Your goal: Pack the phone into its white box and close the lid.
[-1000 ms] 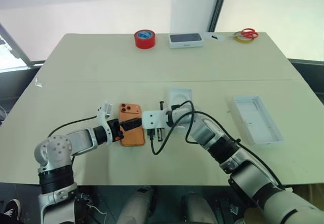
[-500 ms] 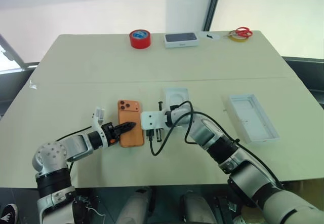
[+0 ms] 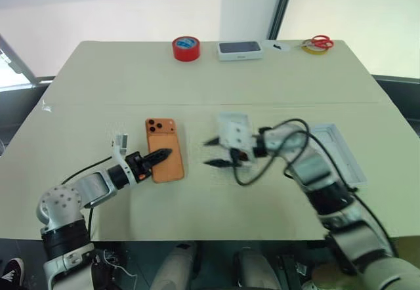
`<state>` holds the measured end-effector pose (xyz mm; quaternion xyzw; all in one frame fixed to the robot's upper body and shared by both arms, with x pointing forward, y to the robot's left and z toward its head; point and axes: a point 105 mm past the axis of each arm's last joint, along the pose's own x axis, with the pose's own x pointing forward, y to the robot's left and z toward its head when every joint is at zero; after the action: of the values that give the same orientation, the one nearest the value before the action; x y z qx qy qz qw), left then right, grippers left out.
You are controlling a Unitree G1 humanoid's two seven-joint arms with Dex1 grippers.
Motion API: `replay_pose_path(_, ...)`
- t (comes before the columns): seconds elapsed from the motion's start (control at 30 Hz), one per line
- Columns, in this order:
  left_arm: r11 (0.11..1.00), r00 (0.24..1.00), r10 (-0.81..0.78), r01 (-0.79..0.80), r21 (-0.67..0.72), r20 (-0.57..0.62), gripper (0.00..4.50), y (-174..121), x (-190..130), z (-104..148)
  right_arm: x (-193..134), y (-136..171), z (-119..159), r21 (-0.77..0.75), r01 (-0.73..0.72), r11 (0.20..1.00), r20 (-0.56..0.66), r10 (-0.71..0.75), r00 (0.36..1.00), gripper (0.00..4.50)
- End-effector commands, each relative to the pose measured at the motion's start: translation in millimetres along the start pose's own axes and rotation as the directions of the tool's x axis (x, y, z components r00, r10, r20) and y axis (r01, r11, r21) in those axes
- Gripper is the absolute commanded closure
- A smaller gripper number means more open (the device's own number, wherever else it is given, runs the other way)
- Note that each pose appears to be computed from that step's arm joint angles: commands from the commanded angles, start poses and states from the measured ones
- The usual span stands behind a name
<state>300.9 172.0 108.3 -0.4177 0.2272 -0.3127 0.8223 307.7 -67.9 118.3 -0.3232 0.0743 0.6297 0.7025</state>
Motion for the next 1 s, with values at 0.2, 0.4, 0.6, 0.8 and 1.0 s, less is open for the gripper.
replay_pose_path(0.2,0.996,0.999,-0.05,0.05,0.071,0.004,4.5,-14.8,9.2,3.8,-18.7,-3.2,-10.6,-0.073,0.065,0.995,-0.036,-0.068,0.997,2.1)
replay_pose_path(0.4,0.995,0.999,-0.046,0.047,0.087,-0.012,4.5,-16.0,15.8,3.0,-22.0,-2.5,-23.5,-0.065,0.058,0.996,-0.084,-0.063,0.994,3.42)
replay_pose_path(0.6,0.995,0.998,-0.057,0.058,0.085,-0.016,4.5,-17.8,14.7,4.6,-27.6,-9.4,-21.8,-0.053,0.088,0.995,-0.069,-0.092,0.993,3.84)
replay_pose_path(0.8,0.995,0.998,-0.057,0.058,0.084,-0.016,4.5,-18.1,15.1,4.1,-27.8,-11.7,-22.2,-0.048,0.096,0.994,-0.07,-0.099,0.993,3.84)
replay_pose_path(1.0,0.994,0.997,-0.07,0.071,0.084,-0.023,4.5,-21.6,17.2,1.9,-24.6,-8.9,-30.0,-0.04,0.086,0.995,-0.099,-0.09,0.991,3.84)
